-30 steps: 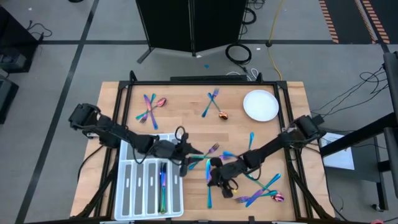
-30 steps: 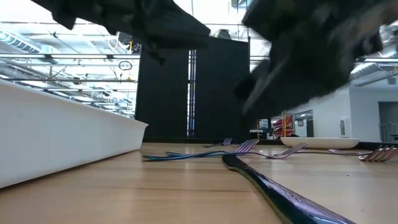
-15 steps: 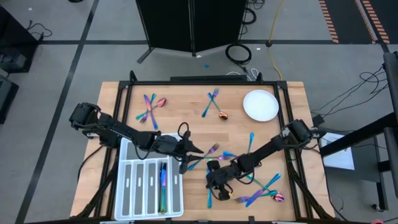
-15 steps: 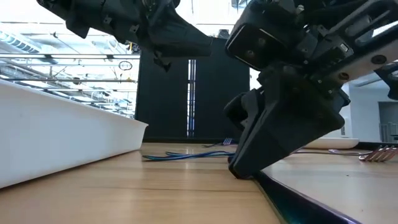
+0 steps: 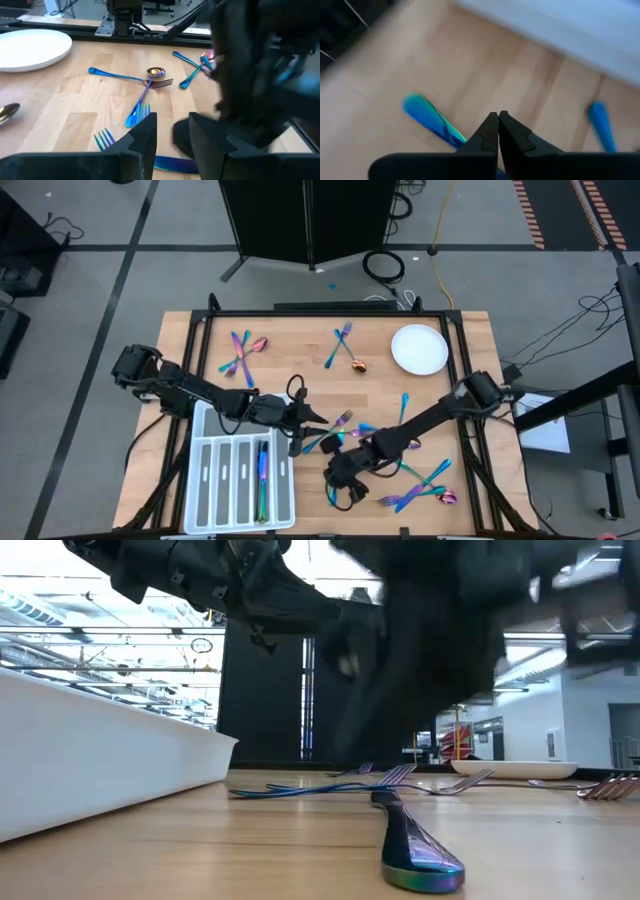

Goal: Sort silverware
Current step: Put the bottom left iridescent knife into the cutlery tray

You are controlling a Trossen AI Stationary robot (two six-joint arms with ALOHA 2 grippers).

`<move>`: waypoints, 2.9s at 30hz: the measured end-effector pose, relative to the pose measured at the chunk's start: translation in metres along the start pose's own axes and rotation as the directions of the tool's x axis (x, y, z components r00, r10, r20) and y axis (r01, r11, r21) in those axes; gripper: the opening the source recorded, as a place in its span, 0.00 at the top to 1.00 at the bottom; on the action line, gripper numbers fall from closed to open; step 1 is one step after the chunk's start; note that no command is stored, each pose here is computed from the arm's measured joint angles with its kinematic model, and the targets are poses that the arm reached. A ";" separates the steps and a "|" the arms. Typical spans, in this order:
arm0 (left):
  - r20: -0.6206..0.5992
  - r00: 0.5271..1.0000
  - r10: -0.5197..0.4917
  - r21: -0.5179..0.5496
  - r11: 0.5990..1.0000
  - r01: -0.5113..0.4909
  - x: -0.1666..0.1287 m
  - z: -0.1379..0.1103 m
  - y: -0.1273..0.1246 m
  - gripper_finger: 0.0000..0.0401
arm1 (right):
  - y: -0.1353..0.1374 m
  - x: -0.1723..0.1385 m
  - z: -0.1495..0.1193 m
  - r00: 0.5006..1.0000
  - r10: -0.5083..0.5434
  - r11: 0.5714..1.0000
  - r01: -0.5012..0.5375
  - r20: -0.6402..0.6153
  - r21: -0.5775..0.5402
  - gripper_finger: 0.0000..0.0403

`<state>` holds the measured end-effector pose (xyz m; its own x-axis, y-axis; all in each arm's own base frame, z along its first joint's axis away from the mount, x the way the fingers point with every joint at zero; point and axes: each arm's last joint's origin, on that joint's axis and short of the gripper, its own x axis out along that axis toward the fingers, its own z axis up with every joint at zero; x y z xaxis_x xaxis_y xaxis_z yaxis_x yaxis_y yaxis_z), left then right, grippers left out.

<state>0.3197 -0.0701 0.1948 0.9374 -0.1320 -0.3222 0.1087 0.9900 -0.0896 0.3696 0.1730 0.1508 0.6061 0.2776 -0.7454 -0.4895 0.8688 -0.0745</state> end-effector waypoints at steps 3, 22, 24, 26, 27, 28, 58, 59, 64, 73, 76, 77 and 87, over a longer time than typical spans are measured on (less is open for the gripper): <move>0.000 1.000 -0.019 0.023 1.000 0.019 -0.001 0.001 0.003 0.72 | 0.000 -0.020 0.015 0.998 0.029 0.999 -0.031 0.052 0.024 1.00; -0.010 0.999 -0.043 0.045 0.998 0.043 -0.002 0.005 0.028 0.72 | 0.037 0.020 -0.004 0.987 0.061 0.964 -0.097 0.150 0.248 1.00; -0.009 0.999 -0.043 0.043 0.998 0.044 -0.002 0.005 0.028 0.72 | 0.043 0.027 -0.009 0.991 0.058 0.963 -0.088 0.124 0.254 1.00; -0.009 0.999 -0.043 0.042 0.998 0.043 -0.002 0.005 0.028 0.72 | 0.048 0.035 -0.016 0.993 0.063 0.960 -0.087 0.098 0.265 1.00; -0.009 0.999 -0.043 0.042 0.998 0.043 -0.002 0.005 0.028 0.72 | 0.051 0.037 -0.015 0.993 0.066 0.959 -0.090 0.099 0.270 1.00; -0.006 0.999 -0.043 0.042 0.998 0.043 -0.002 0.005 0.028 0.72 | 0.053 0.039 -0.016 0.993 0.075 0.957 -0.099 0.095 0.272 1.00; -0.014 1.000 -0.016 0.007 1.000 0.016 -0.002 0.005 0.044 0.72 | 0.055 -0.045 -0.038 0.984 -0.067 0.961 0.108 -0.168 0.253 1.00; -0.015 0.999 -0.034 0.006 0.999 0.034 -0.002 0.005 0.044 0.72 | 0.052 -0.042 -0.045 0.985 -0.066 0.957 0.107 -0.159 0.270 1.00; -0.041 0.995 -0.093 0.005 0.996 0.093 0.003 -0.002 0.034 0.72 | 0.038 -0.036 -0.060 0.983 -0.131 0.937 0.165 -0.130 0.308 1.00; -0.018 0.992 -0.121 -0.010 0.993 0.121 0.033 -0.029 0.027 0.72 | 0.022 -0.033 -0.062 0.980 -0.146 0.958 0.174 -0.135 0.228 1.00; -0.048 0.993 -0.105 -0.043 0.994 0.103 0.041 -0.037 0.033 0.72 | 0.013 -0.026 -0.062 0.987 -0.119 0.965 0.141 -0.111 0.219 1.00; -0.051 0.993 -0.103 -0.045 0.994 0.100 0.043 -0.037 0.034 0.72 | 0.011 -0.023 -0.065 0.986 -0.114 0.966 0.139 -0.122 0.218 1.00; -0.095 0.993 -0.071 -0.059 0.996 0.066 0.044 -0.041 0.044 0.72 | -0.011 -0.006 -0.071 0.984 -0.152 0.981 0.162 -0.096 0.104 1.00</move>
<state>0.3520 -0.0346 0.1379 0.8916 -0.2061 -0.4031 0.1505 0.9747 -0.1656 0.3273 0.1329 0.1090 0.6103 0.1017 -0.7856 -0.3173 0.9401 -0.1247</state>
